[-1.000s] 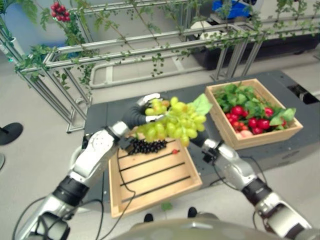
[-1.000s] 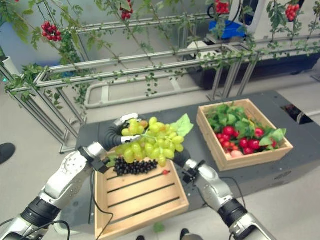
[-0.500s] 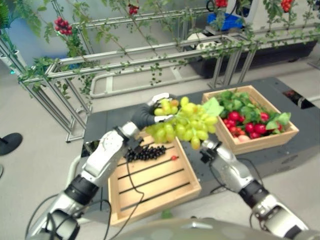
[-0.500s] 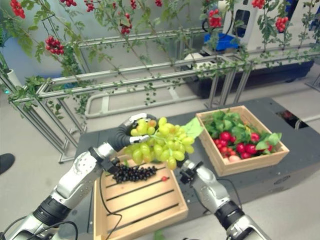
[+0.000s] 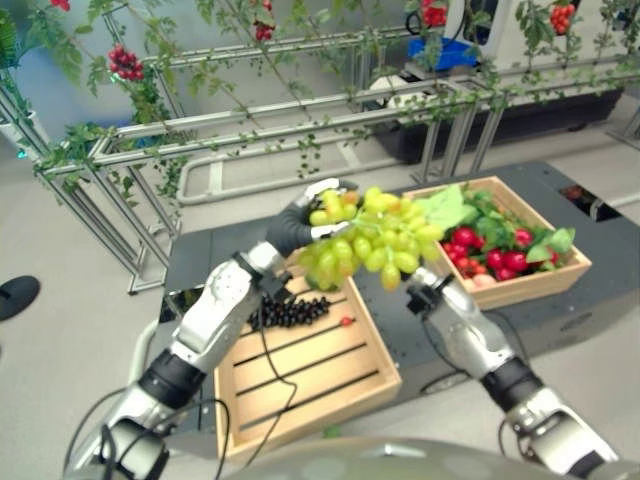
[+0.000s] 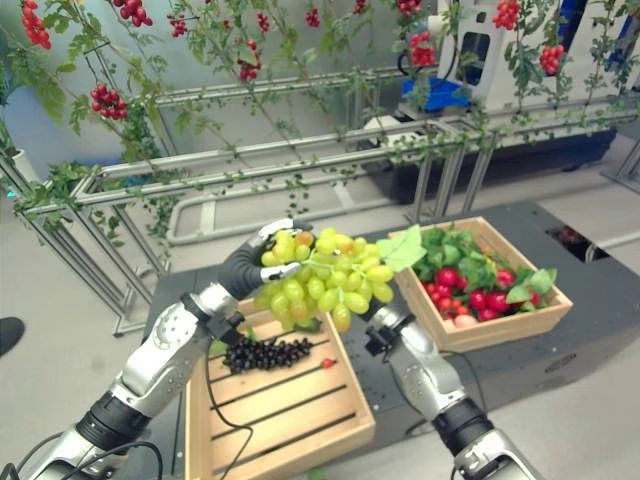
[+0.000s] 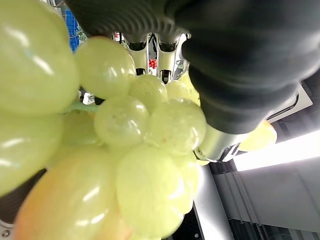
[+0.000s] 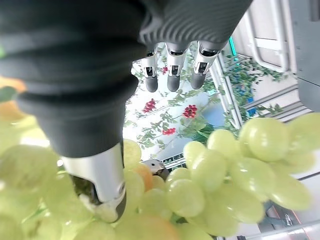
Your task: Pick up the fruits from the basket on one side to the basket on the other side
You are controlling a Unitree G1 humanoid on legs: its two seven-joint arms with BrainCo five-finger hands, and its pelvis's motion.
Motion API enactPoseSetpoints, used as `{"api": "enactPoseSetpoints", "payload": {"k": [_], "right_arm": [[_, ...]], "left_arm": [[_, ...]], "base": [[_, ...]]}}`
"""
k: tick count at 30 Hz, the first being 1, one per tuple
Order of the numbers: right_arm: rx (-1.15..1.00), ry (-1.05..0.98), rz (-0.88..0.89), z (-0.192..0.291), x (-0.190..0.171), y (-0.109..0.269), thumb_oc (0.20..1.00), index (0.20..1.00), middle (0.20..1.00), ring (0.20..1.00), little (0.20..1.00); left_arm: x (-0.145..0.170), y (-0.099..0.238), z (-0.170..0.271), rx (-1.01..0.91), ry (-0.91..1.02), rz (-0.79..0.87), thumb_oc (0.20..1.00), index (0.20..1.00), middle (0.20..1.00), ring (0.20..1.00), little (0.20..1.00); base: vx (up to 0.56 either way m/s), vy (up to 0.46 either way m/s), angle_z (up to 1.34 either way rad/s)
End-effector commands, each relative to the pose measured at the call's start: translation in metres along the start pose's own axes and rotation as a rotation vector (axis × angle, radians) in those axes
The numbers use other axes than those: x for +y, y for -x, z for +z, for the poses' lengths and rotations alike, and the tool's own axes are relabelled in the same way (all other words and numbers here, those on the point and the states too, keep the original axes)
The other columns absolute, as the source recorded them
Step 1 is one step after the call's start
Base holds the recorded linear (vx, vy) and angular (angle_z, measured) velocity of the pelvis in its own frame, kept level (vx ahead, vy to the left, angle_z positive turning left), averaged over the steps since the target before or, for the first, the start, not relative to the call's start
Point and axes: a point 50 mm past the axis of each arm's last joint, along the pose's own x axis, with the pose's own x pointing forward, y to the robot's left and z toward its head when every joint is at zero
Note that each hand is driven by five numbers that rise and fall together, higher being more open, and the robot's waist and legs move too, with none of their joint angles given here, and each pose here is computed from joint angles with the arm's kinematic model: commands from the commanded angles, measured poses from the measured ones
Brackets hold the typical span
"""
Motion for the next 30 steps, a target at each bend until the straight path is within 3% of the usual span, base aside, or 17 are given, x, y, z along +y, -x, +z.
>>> {"api": "enactPoseSetpoints", "payload": {"k": [1, 30], "right_arm": [[-0.264, -0.027, 0.057, 0.044, 0.014, -0.019, 1.000, 1.000, 1.000, 1.000, 1.000], [-0.371, -0.018, -0.052, 0.059, -0.003, 0.005, 1.000, 1.000, 1.000, 1.000, 1.000]], "left_arm": [[0.009, -0.021, 0.036, -0.194, -0.043, -0.007, 0.200, 0.200, 0.200, 0.200, 0.200], [0.030, -0.001, 0.027, -0.177, -0.040, 0.149, 0.200, 0.200, 0.200, 0.200, 0.200]], "base": [[0.00, 0.000, 0.00], [0.00, 0.001, -0.01]]}}
